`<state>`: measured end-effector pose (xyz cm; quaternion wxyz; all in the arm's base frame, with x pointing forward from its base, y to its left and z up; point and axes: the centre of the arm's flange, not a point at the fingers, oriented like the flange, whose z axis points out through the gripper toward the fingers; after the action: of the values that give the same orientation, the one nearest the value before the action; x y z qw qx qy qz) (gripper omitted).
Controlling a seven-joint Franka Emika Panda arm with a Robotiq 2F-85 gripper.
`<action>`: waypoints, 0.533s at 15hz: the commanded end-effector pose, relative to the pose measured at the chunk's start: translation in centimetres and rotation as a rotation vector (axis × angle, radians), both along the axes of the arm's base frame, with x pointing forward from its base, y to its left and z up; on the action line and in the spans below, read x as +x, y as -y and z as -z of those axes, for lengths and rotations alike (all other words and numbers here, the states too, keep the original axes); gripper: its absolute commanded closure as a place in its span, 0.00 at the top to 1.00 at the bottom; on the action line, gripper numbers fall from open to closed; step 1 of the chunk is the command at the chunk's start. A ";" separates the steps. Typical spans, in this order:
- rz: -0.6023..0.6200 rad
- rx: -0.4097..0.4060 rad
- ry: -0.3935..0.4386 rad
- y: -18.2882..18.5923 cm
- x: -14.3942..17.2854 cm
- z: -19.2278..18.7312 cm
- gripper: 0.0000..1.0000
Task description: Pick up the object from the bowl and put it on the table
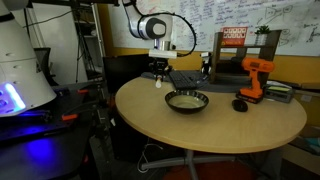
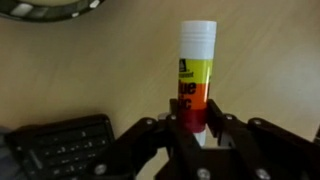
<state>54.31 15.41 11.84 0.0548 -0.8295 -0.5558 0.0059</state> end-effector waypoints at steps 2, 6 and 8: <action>-0.209 0.020 0.037 -1.4 0.1 1.6 0.08; -0.190 0.048 -0.012 -2.1 -0.4 2.9 0.08; -0.167 0.064 -0.033 -1.5 -1.3 3.2 0.08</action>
<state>53.35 17.65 8.68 0.0720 -0.7746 -0.6283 0.0075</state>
